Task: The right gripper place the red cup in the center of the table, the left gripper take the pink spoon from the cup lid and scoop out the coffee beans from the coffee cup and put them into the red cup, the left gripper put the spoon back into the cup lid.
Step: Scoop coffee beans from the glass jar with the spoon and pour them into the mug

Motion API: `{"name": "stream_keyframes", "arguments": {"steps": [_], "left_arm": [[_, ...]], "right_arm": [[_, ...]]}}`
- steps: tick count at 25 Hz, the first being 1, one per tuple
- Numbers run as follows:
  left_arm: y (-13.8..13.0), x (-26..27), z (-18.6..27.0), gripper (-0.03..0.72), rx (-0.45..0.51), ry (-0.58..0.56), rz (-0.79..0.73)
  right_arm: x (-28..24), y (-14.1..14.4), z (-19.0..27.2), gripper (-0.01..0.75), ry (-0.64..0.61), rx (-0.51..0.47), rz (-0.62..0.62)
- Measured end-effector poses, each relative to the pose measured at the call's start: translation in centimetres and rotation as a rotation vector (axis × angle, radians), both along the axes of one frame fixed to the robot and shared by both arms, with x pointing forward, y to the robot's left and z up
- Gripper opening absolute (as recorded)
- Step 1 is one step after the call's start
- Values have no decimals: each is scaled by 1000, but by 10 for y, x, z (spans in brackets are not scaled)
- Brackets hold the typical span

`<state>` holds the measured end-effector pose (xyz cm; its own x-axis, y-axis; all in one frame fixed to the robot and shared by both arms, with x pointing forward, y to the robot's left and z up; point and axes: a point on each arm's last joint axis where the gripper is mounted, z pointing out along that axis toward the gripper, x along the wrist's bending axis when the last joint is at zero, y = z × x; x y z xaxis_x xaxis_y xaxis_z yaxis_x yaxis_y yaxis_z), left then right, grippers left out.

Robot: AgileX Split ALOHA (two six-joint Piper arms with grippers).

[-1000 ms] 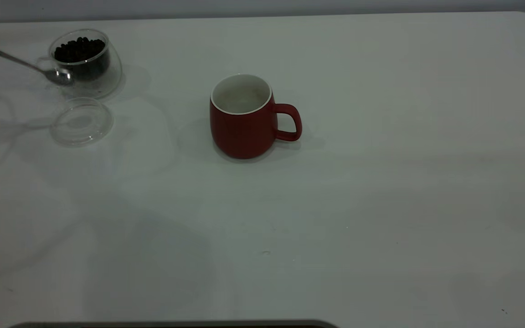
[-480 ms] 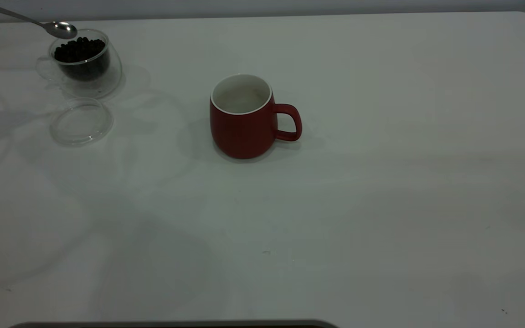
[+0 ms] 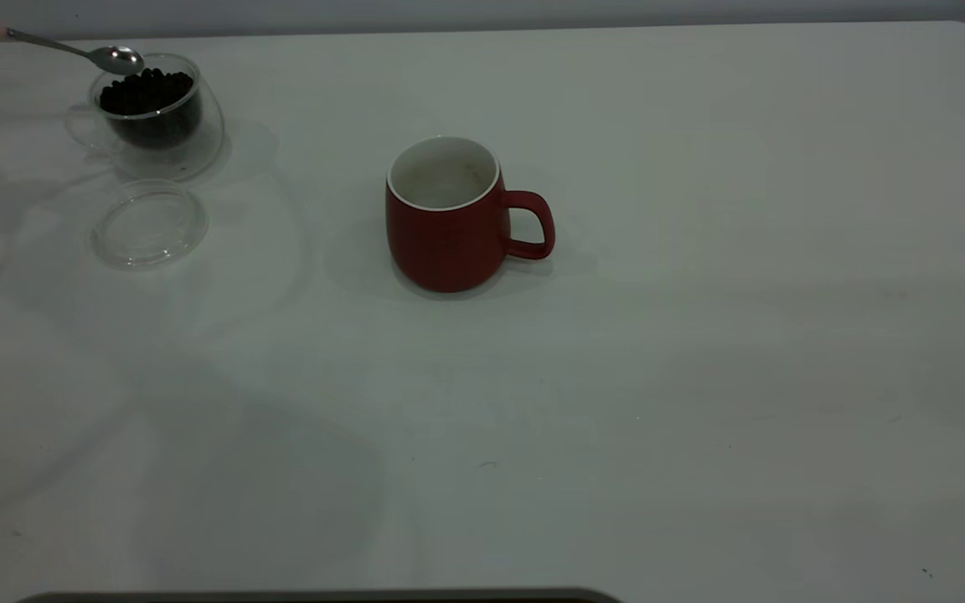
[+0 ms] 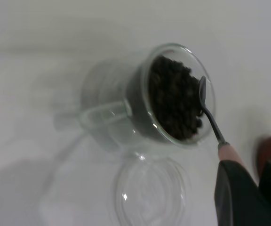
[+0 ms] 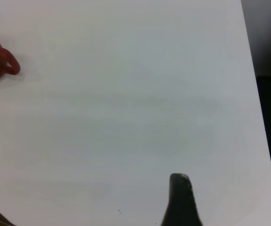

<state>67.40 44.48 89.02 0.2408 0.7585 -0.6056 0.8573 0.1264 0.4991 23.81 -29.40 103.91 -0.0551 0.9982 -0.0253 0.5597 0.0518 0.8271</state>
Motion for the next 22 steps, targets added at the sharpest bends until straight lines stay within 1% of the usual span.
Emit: {"name": "stream_keyframes", "arguments": {"steps": [5, 14, 18, 22], "left_arm": [[0, 5, -20, 127, -42, -15, 37], [-2, 3, -53, 127, -95, 38, 47], [-4, 1, -56, 127, -133, 63, 38], [4, -5, -53, 127, -193, 72, 44]], "right_arm": [[0, 0, 0, 588, 0, 0, 0], [0, 0, 0, 588, 0, 0, 0], [0, 0, 0, 588, 0, 0, 0], [0, 0, 0, 588, 0, 0, 0]]}}
